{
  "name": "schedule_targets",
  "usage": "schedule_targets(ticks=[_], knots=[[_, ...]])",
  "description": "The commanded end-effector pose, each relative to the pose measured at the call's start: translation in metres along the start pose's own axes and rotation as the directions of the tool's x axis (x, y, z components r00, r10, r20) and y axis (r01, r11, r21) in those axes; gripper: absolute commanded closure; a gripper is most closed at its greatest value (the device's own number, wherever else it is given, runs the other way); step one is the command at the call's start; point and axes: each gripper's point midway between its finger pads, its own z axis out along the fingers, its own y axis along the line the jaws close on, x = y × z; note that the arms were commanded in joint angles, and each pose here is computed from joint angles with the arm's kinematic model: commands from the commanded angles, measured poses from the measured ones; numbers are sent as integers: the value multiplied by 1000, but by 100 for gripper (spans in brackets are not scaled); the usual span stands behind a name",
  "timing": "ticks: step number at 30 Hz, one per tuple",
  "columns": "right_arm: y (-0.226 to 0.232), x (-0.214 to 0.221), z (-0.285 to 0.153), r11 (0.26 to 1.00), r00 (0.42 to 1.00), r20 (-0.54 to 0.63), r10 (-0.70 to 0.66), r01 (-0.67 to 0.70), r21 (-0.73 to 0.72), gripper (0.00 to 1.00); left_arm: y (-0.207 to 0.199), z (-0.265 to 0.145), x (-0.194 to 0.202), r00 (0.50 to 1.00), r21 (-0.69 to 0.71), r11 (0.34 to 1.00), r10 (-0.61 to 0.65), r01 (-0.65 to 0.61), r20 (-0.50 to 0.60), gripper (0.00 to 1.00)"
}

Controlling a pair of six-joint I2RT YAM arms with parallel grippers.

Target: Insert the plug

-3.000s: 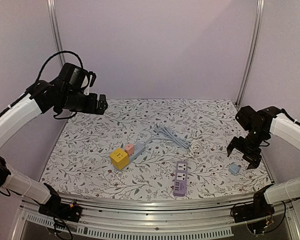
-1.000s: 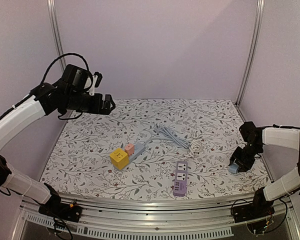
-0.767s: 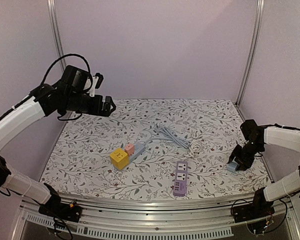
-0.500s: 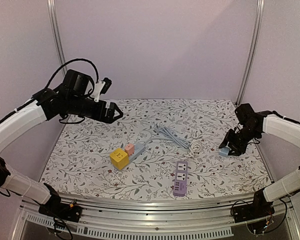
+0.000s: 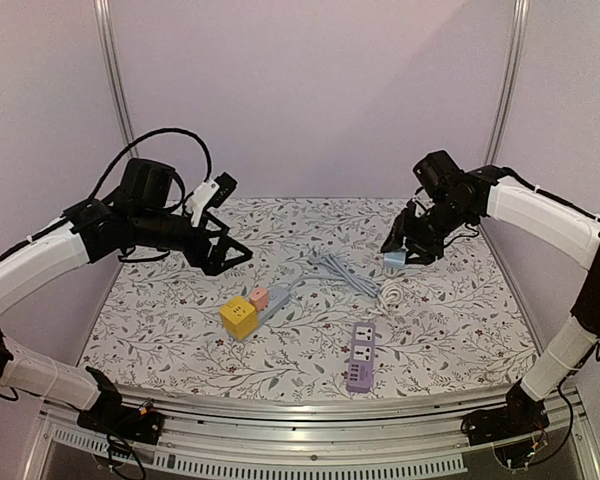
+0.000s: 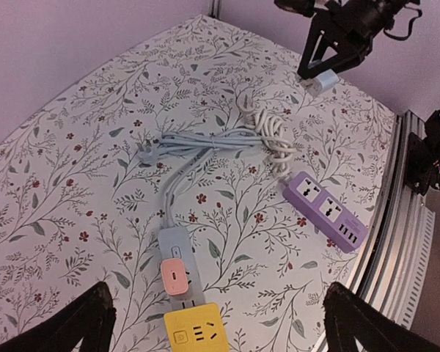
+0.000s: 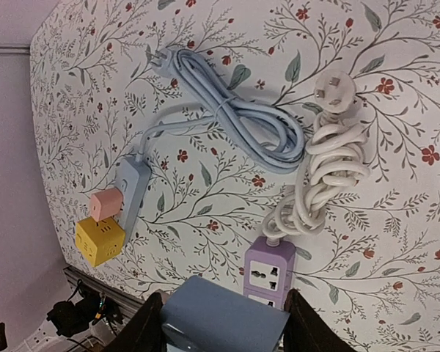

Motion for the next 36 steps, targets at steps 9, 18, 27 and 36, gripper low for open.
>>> schedule_targets(ticks=[9,18,27,36], knots=[[93,45,29,978,974,-115,-195,184,-95,61,-45,-5,19,956,154,944,291,-292,34,1],[131,68,32,948,949,-117,-292,270,-170,61,-65,8,20,936,227,910,352,-347,20,2],[154,85,26,920,931,-120,-345,311,-238,61,-74,29,5,919,206,896,387,-393,73,3],[178,102,14,883,916,-113,-386,331,-332,61,-78,48,-7,903,186,885,408,-428,134,6]])
